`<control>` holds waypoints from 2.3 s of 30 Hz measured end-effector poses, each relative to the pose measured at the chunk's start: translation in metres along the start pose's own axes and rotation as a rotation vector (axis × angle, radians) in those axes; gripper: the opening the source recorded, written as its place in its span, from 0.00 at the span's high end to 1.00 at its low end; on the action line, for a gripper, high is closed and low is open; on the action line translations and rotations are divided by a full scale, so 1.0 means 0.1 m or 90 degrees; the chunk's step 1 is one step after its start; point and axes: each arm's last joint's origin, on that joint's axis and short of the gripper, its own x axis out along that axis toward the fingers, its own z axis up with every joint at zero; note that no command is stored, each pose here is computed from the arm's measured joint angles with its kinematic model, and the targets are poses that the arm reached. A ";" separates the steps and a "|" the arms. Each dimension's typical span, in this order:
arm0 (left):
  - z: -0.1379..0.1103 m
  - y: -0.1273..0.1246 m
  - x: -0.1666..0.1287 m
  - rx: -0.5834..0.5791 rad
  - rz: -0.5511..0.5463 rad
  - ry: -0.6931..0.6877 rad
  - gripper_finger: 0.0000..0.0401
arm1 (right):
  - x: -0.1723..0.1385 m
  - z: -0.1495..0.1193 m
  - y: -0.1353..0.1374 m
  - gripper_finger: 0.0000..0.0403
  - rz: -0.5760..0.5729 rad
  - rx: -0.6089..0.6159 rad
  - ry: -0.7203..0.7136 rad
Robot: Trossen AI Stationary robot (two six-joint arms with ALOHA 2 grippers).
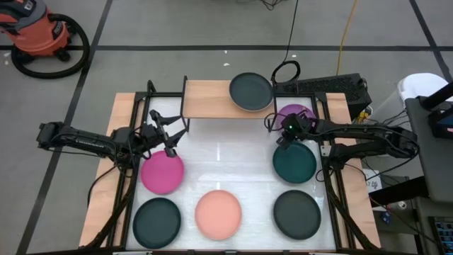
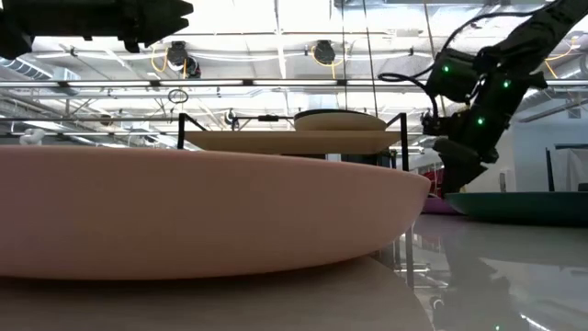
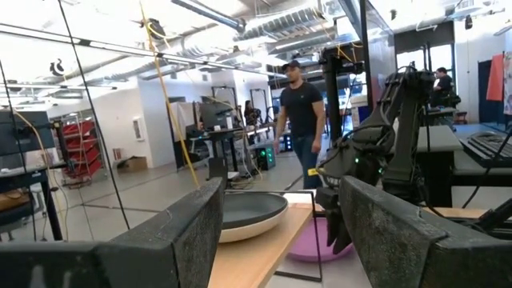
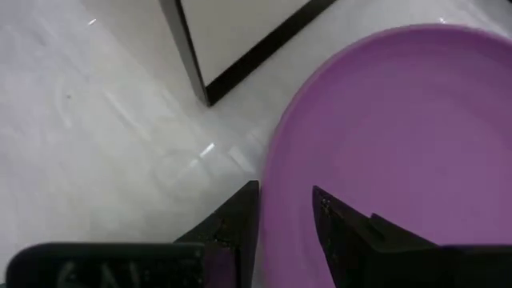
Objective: Place and stack plates onto a shelf
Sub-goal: Stack the violet plate on top of the black plate on the shelf
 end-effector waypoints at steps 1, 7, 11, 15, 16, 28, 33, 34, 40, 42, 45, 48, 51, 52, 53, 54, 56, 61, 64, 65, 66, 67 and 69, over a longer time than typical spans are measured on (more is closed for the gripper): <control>0.00 0.00 0.00 0.000 0.000 0.000 0.37 | 0.03 -0.02 0.00 0.75 -0.001 0.000 0.004; 0.00 0.00 0.00 0.000 0.000 0.000 0.37 | 0.17 -0.11 -0.03 0.75 -0.020 -0.002 0.044; 0.00 0.00 0.00 0.001 0.000 0.001 0.37 | 0.21 -0.10 -0.03 0.79 -0.021 -0.031 0.046; 0.00 0.00 0.00 0.001 0.000 0.001 0.37 | 0.21 -0.06 -0.02 0.91 -0.024 -0.037 0.023; 0.00 0.00 0.00 0.001 0.000 0.001 0.37 | 0.20 -0.06 -0.02 0.94 -0.026 -0.037 0.019; 0.00 0.00 0.00 0.007 0.000 0.000 0.37 | -0.14 0.16 -0.09 0.99 -0.095 0.020 -0.123; 0.00 0.00 0.00 0.029 0.001 -0.002 0.37 | -0.43 0.32 -0.16 1.00 -0.172 0.062 -0.233; 0.01 0.00 0.00 0.040 0.002 -0.005 0.37 | -0.50 0.37 -0.17 1.00 -0.177 0.069 -0.254; 0.06 0.02 0.00 0.104 0.015 -0.034 0.37 | -0.96 0.75 -0.10 1.00 -0.144 0.037 -0.377; 0.06 0.02 0.00 0.092 0.014 -0.033 0.37 | -1.11 0.92 -0.03 1.00 -0.128 0.015 -0.427; 0.05 0.02 0.00 0.053 0.013 -0.034 0.37 | -1.26 1.17 0.13 1.00 -0.076 -0.037 -0.485; 0.05 0.02 0.00 0.050 0.013 -0.032 0.37 | -1.30 1.41 0.32 1.00 -0.035 -0.099 -0.512; 0.05 0.02 0.00 0.050 0.012 -0.031 0.37 | -1.22 1.63 0.51 1.00 -0.029 -0.157 -0.491; 0.05 0.02 0.00 0.051 0.012 -0.030 0.37 | -1.17 1.69 0.56 1.00 -0.026 -0.175 -0.477; 0.05 0.02 0.00 0.051 0.012 -0.030 0.37 | -1.11 1.74 0.62 1.00 -0.014 -0.196 -0.461; 0.05 0.02 0.00 0.051 0.012 -0.030 0.37 | -1.04 1.78 0.67 1.00 -0.006 -0.214 -0.443; 0.05 0.02 0.00 0.043 0.011 -0.028 0.37 | -0.89 1.83 0.75 1.00 -0.003 -0.248 -0.399; 0.03 0.01 0.00 0.027 0.008 -0.021 0.37 | -0.59 1.87 0.79 1.00 -0.072 -0.272 -0.316; 0.03 0.01 0.00 0.028 0.007 -0.017 0.37 | -0.52 1.85 0.80 0.99 -0.085 -0.271 -0.293; 0.03 0.01 0.00 0.028 0.007 -0.018 0.37 | -0.51 1.85 0.80 0.98 -0.083 -0.270 -0.290; 0.03 0.01 0.00 0.029 0.007 -0.018 0.37 | -0.51 1.84 0.81 0.97 -0.081 -0.267 -0.287; 0.03 0.01 0.00 0.029 0.007 -0.018 0.37 | -0.52 1.84 0.81 0.95 -0.071 -0.262 -0.287; 0.03 0.01 0.00 0.032 0.007 -0.018 0.37 | -0.54 1.84 0.82 0.93 -0.024 -0.257 -0.291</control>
